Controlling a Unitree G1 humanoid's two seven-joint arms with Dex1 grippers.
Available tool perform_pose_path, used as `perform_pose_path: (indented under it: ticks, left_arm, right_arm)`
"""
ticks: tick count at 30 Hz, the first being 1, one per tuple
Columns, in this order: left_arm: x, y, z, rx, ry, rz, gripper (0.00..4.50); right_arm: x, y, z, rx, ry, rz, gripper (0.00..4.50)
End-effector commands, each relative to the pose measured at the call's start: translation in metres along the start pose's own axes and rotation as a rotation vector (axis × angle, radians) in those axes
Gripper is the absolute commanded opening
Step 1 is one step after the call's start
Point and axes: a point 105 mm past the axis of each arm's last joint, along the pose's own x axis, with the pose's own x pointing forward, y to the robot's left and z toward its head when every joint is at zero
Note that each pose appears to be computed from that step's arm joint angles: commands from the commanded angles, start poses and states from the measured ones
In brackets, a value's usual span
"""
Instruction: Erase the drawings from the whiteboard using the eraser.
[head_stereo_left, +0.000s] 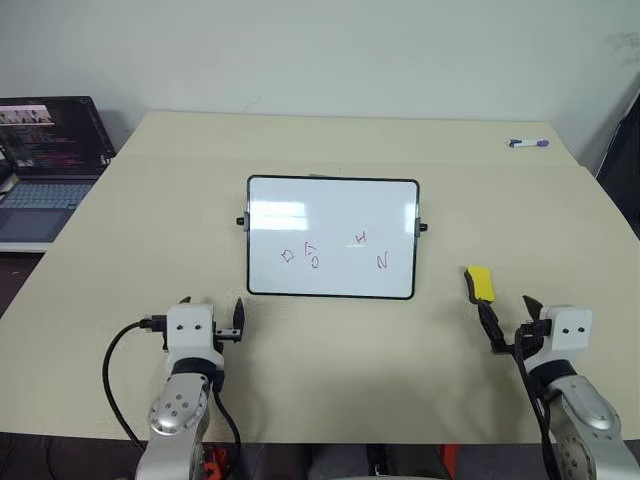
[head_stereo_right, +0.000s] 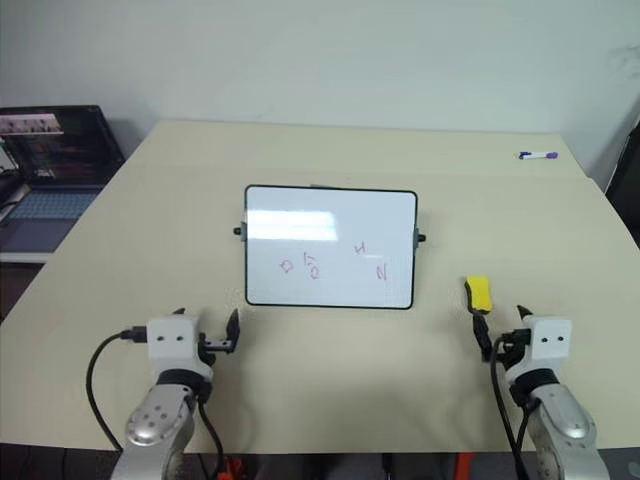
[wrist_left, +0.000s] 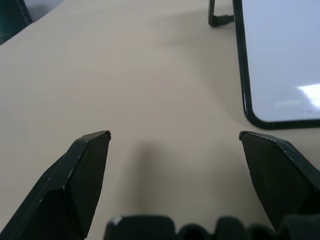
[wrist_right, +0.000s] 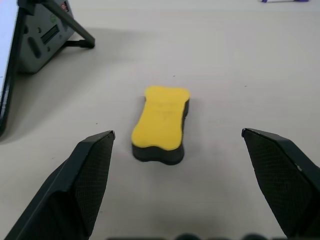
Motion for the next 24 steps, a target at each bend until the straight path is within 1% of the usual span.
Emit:
perform_pose_path:
  ticks: [1, 3, 5, 8, 11, 15, 17, 19, 20, 22, 24]
  left_arm:
    - [0.010, -0.003, 0.014, -0.002, -0.058, -0.006, 4.50]
    - [0.014, 0.004, 0.019, 0.006, -0.082, 0.021, 4.50]
    - [0.013, 0.009, 0.031, -0.024, -0.119, 0.031, 4.50]
    - [0.008, 0.000, 0.054, 0.036, -0.190, -0.098, 4.50]
    - [0.003, -0.017, 0.087, 0.107, -0.283, -0.316, 4.50]
    - [0.009, -0.021, 0.118, 0.134, -0.333, -0.464, 4.50]
    - [0.015, -0.036, 0.138, 0.167, -0.365, -0.589, 4.50]
    - [0.017, -0.047, 0.150, 0.200, -0.385, -0.700, 4.50]
    - [0.017, -0.058, 0.154, 0.217, -0.384, -0.781, 4.50]
    - [0.015, -0.082, 0.157, 0.311, -0.377, -0.957, 4.50]
    - [0.012, -0.098, 0.158, 0.367, -0.374, -1.105, 4.50]
  right_arm:
    - [0.002, -0.001, 0.016, 0.001, -0.033, 0.041, 4.47]
    - [0.000, -0.003, 0.015, -0.044, -0.022, 0.037, 4.47]
    - [0.000, 0.002, 0.024, -0.072, -0.047, 0.066, 4.47]
    - [-0.001, 0.003, 0.045, -0.096, -0.114, 0.084, 4.47]
    - [-0.003, 0.007, 0.067, -0.164, -0.158, 0.128, 4.47]
    - [0.000, 0.011, 0.084, -0.168, -0.185, 0.154, 4.47]
    - [0.004, 0.013, 0.087, -0.145, -0.185, 0.149, 4.47]
    - [0.004, 0.022, 0.084, -0.128, -0.154, 0.158, 4.47]
    - [0.004, 0.023, 0.082, -0.129, -0.139, 0.148, 4.47]
    - [0.005, 0.026, 0.082, -0.126, -0.128, 0.135, 4.47]
    - [0.004, 0.029, 0.079, -0.131, -0.107, 0.114, 4.47]
